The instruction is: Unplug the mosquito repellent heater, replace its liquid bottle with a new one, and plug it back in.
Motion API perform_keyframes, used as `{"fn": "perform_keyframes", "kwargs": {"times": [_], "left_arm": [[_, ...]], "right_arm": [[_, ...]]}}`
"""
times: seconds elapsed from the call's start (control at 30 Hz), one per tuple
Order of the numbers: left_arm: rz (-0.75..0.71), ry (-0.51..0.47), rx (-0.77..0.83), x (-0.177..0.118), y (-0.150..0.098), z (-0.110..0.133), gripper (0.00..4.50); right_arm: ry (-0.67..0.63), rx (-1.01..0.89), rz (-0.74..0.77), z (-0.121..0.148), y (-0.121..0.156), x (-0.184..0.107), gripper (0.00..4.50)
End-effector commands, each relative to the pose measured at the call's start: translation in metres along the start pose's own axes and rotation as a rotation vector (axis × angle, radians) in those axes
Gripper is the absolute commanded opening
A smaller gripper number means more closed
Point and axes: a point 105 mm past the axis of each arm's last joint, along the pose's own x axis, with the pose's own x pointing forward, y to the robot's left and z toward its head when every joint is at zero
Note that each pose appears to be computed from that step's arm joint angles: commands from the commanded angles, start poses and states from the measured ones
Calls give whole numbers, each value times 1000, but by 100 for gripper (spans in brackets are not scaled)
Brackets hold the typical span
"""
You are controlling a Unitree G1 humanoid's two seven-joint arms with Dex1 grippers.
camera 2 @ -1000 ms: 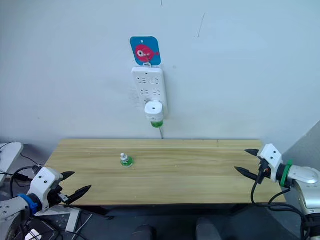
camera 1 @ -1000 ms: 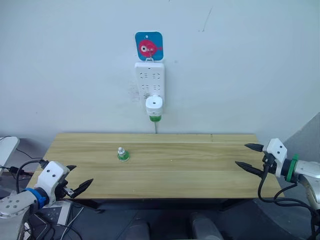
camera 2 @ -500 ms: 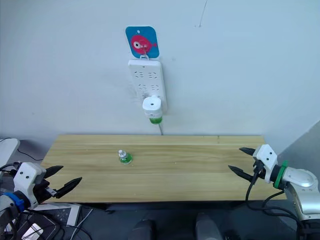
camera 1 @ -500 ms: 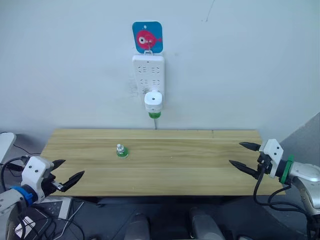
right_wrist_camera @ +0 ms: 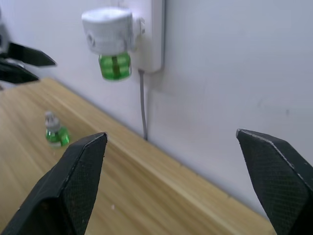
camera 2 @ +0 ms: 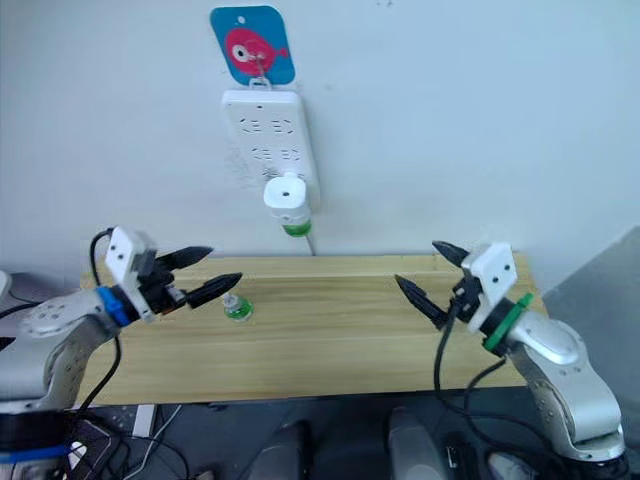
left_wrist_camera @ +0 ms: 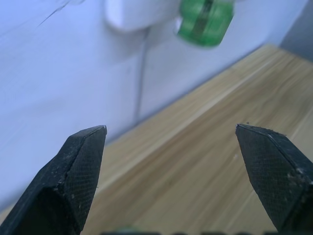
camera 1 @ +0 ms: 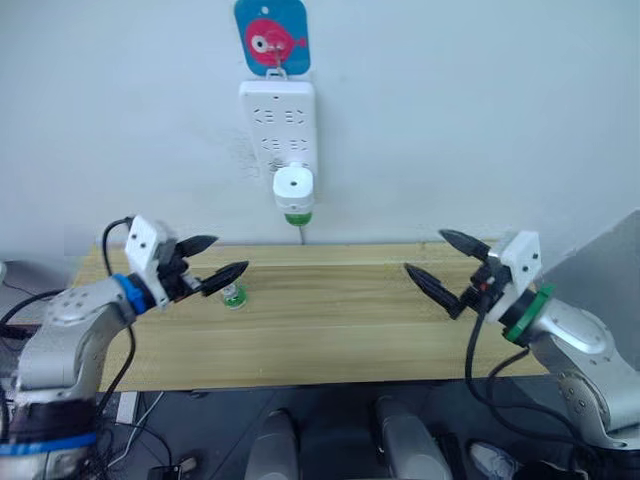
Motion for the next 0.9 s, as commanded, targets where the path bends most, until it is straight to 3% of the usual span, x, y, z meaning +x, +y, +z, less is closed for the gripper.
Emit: {"fn": "perform_keyframes", "kwargs": {"times": [0.03,0.37,0.53,0.9], "left_arm": [[-15,-46,0,10,5,15,450],[-53,-146,-4,38,22,43,450],[-60,-159,5,40,27,50,328],[-104,-183,55,59,30,65,328]], "right_arm": [[-57,-8,21,22,11,8,442],[-73,-28,74,36,25,15,442],[-92,-29,115,43,31,17,450],[-90,-92,208,61,43,35,450]]}}
